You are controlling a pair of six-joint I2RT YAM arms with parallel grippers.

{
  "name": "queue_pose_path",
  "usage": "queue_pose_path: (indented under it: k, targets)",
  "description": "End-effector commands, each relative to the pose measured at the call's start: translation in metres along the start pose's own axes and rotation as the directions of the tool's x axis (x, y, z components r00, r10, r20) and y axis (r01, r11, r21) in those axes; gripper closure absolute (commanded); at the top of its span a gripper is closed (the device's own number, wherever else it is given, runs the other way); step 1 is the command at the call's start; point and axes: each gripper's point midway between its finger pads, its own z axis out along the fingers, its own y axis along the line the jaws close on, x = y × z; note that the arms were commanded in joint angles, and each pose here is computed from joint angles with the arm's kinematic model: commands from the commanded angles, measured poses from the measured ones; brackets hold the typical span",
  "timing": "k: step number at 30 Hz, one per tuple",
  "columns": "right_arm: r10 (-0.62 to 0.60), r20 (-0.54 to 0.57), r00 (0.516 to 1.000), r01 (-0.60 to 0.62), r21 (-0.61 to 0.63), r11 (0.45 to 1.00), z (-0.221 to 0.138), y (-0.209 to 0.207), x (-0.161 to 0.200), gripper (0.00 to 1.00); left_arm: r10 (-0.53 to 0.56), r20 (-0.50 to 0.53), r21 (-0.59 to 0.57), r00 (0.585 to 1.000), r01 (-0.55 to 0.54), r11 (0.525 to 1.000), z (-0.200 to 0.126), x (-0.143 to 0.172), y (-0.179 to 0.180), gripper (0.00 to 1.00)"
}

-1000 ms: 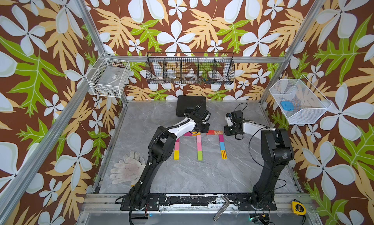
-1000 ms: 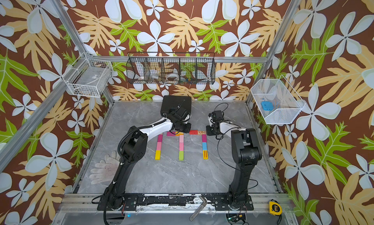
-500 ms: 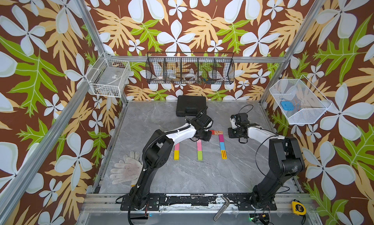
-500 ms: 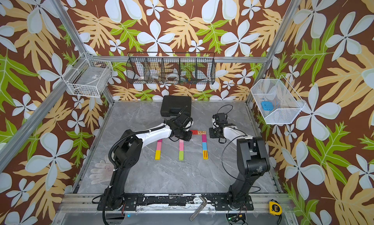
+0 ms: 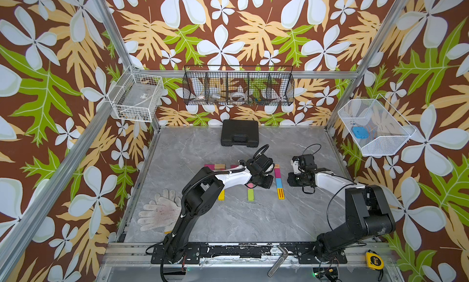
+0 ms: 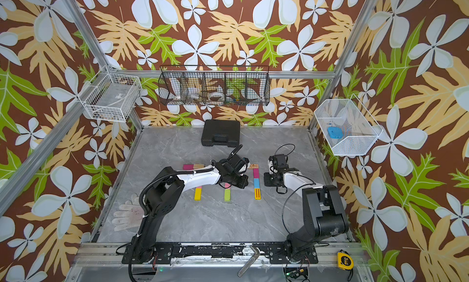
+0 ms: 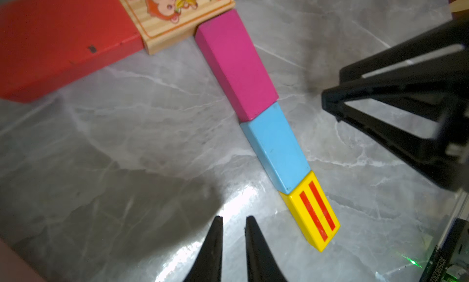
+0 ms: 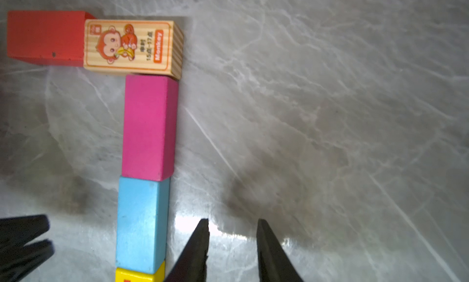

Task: Assemble the number 7 with building blocks
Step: Adjust the building block at the center of the board.

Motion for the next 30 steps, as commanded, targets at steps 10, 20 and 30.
queue_pose_path:
  k: [10,20,30]
  targets:
    - [-0.007,0.039,0.999,0.008,-0.027,1.0,-0.004,0.004,-0.01,0.68,-0.006,-0.026,0.013,1.0,0.006,1.0,0.019,-0.002,-0.01,0.81]
    - [-0.009,0.058,0.998,0.012,-0.036,0.999,-0.008,0.003,-0.014,0.68,-0.002,-0.043,0.003,0.999,0.002,1.0,0.026,-0.006,-0.012,0.81]
    - [-0.008,0.062,0.998,0.01,-0.036,0.999,-0.01,0.003,-0.016,0.68,0.003,-0.054,-0.002,0.999,-0.003,1.0,0.029,-0.005,-0.011,0.82]
